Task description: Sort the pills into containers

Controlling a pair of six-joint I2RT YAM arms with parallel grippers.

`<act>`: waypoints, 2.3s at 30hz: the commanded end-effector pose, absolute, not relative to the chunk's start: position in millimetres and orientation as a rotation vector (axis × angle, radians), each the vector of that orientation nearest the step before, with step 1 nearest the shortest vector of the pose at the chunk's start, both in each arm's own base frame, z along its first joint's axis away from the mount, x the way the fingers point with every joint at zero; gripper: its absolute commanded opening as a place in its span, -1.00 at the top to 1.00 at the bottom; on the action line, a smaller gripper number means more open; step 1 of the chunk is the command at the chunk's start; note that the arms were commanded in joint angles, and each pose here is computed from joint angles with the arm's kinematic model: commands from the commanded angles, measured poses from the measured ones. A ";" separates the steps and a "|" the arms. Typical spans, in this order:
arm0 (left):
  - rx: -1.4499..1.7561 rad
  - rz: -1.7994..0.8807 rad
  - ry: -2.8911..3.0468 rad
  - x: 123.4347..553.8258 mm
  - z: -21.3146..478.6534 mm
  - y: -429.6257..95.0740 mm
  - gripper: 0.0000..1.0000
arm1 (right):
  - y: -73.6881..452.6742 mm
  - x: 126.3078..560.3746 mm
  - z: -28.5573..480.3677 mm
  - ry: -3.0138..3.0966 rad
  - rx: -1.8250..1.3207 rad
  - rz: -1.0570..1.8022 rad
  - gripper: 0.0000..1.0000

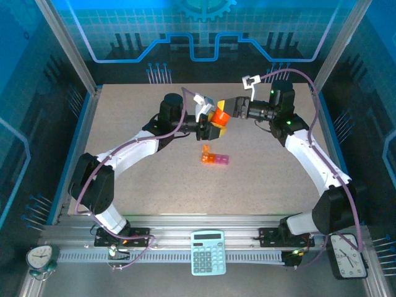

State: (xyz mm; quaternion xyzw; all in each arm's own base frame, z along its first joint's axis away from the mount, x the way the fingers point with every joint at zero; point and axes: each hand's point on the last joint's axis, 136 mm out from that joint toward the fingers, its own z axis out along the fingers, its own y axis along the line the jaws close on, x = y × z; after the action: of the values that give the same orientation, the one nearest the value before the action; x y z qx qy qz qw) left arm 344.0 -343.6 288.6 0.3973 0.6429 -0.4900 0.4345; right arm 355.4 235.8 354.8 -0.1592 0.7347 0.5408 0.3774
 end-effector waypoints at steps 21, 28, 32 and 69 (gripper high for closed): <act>0.880 -1.061 1.608 368.1 296.0 -333.7 -0.33 | 243.1 350.1 335.9 1.954 -0.186 1.208 0.54; 0.875 -1.072 1.623 358.2 281.3 -328.9 -0.98 | 209.2 375.7 327.0 1.954 -0.085 1.092 0.56; 0.849 -1.063 1.635 348.0 268.6 -319.4 -0.98 | 179.6 389.0 305.3 1.981 0.004 1.001 0.58; 0.542 -0.645 1.719 365.4 267.7 -244.3 -0.98 | 65.0 369.3 134.8 1.971 0.280 0.074 0.40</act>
State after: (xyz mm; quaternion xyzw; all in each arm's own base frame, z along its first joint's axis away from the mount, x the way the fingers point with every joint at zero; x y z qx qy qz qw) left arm 363.7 -252.2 257.3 0.2360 0.7426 -0.2879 0.5568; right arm 368.6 69.9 115.0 0.1078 0.8561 0.0472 0.5032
